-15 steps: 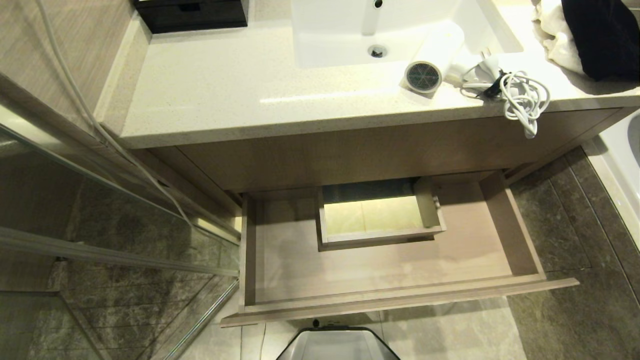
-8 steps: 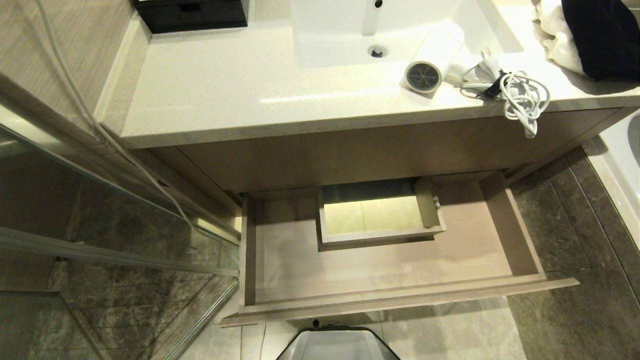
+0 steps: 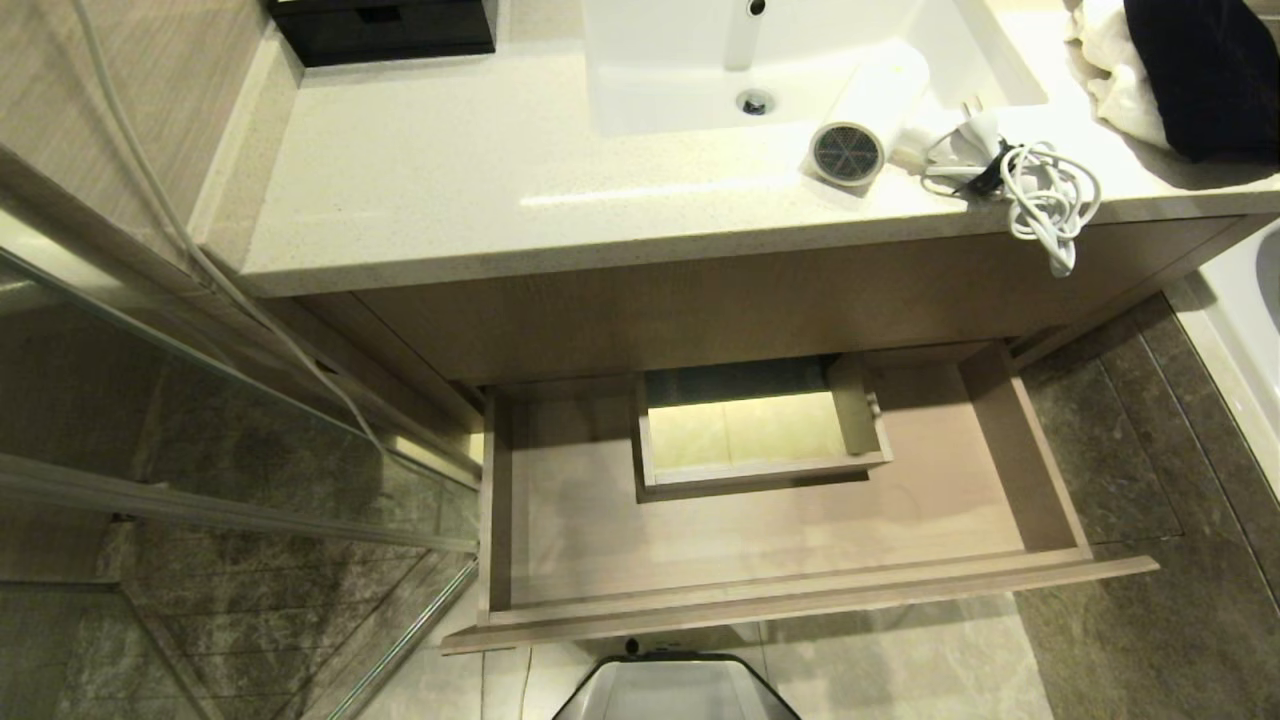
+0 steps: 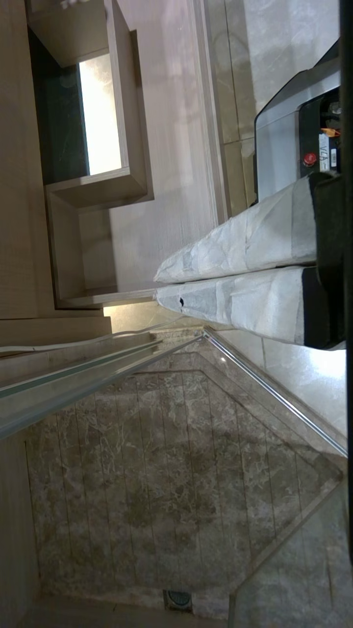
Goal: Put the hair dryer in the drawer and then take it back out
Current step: Pick up the hairdryer
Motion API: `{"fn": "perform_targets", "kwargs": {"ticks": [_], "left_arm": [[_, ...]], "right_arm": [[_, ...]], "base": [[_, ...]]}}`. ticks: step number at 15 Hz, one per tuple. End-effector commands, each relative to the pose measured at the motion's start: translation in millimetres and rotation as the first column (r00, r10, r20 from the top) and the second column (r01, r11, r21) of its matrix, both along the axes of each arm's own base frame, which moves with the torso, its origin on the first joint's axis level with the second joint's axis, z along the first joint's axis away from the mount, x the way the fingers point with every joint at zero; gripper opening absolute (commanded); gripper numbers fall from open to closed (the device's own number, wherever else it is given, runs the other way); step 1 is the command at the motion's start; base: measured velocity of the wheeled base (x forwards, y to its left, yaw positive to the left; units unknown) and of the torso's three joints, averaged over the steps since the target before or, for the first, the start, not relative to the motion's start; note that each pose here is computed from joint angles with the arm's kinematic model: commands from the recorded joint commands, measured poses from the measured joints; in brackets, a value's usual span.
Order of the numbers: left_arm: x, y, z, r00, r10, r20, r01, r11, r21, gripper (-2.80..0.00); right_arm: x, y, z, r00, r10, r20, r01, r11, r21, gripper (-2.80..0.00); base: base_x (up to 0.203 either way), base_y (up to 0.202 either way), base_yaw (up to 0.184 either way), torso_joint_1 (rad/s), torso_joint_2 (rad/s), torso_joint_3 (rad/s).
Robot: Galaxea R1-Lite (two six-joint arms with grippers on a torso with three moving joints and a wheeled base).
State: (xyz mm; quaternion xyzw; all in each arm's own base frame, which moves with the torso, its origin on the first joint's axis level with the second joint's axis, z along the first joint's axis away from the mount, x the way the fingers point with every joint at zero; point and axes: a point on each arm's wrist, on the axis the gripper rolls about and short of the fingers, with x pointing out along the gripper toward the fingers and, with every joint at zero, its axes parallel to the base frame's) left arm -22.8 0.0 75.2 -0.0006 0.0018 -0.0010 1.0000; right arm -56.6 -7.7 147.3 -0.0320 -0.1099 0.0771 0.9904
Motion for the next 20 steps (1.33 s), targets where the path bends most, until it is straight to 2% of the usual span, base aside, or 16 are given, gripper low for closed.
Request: {"fn": "perform_targets", "kwargs": {"ticks": [1, 2, 3, 4, 6, 8, 9, 11, 13, 16, 17, 18, 20], "left_arm": [[0, 0, 0, 1.0, 0.0, 0.0, 0.0, 1.0, 0.0, -2.8], [0, 0, 0, 1.0, 0.0, -0.001, 0.0, 1.0, 0.0, -2.8], [0, 0, 0, 1.0, 0.0, -0.001, 0.0, 1.0, 0.0, -2.8], [0, 0, 0, 1.0, 0.0, 0.0, 0.0, 1.0, 0.0, -2.8], [0, 0, 0, 1.0, 0.0, -0.001, 0.0, 1.0, 0.0, -2.8], [0, 0, 0, 1.0, 0.0, -0.001, 0.0, 1.0, 0.0, -2.8], [0, 0, 0, 1.0, 0.0, -0.001, 0.0, 1.0, 0.0, -2.8], [0, 0, 0, 1.0, 0.0, -0.001, 0.0, 1.0, 0.0, -2.8], [0, 0, 0, 1.0, 0.0, -0.001, 0.0, 1.0, 0.0, -2.8], [0, 0, 0, 1.0, 0.0, -0.001, 0.0, 1.0, 0.0, -2.8], [0, 0, 0, 1.0, 0.0, -0.001, 0.0, 1.0, 0.0, -2.8], [0, 0, 0, 1.0, 0.0, -0.001, 0.0, 1.0, 0.0, -2.8], [0, 0, 0, 1.0, 0.0, -0.001, 0.0, 1.0, 0.0, -2.8]], "right_arm": [[-65, -10, 61, 0.979, -0.003, 0.204, -0.004, 0.999, 0.035, -2.8], [-85, -13, 88, 0.971, -0.004, 0.237, -0.009, 0.999, 0.053, -2.8], [-88, -13, 115, 0.975, -0.002, 0.224, -0.015, 0.997, 0.073, -2.8], [-76, -11, 144, 0.986, 0.007, 0.169, -0.022, 0.996, 0.085, -2.8], [-13, -2, 209, 1.0, 0.03, 0.0, -0.03, 0.995, 0.092, -2.8], [61, 9, 258, 0.986, 0.055, -0.155, -0.041, 0.995, 0.09, -2.8], [94, 15, 273, 0.972, 0.069, -0.226, -0.05, 0.995, 0.089, -2.8], [155, 27, 276, 0.916, 0.07, -0.395, -0.046, 0.997, 0.07, -2.8], [210, 36, 260, 0.84, 0.04, -0.541, -0.035, 0.999, 0.02, -2.8], [274, 42, 232, 0.749, -0.011, -0.663, -0.031, 0.998, -0.052, -2.8], [287, 41, 226, 0.735, -0.027, -0.677, -0.034, 0.997, -0.076, -2.8], [300, 42, 220, 0.735, -0.041, -0.677, -0.046, 0.993, -0.109, -2.8], [323, 36, 212, 0.773, -0.082, -0.63, -0.078, 0.972, -0.223, -2.8]], "base": [[0.0, 0.0, 0.0, 0.0, 0.0, 0.0], [0.0, 0.0, 0.0, 0.0, 0.0, 0.0], [0.0, 0.0, 0.0, 0.0, 0.0, 0.0], [0.0, 0.0, 0.0, 0.0, 0.0, 0.0], [0.0, 0.0, 0.0, 0.0, 0.0, 0.0], [0.0, 0.0, 0.0, 0.0, 0.0, 0.0], [0.0, 0.0, 0.0, 0.0, 0.0, 0.0], [0.0, 0.0, 0.0, 0.0, 0.0, 0.0], [0.0, 0.0, 0.0, 0.0, 0.0, 0.0], [0.0, 0.0, 0.0, 0.0, 0.0, 0.0], [0.0, 0.0, 0.0, 0.0, 0.0, 0.0], [0.0, 0.0, 0.0, 0.0, 0.0, 0.0], [0.0, 0.0, 0.0, 0.0, 0.0, 0.0]]}}
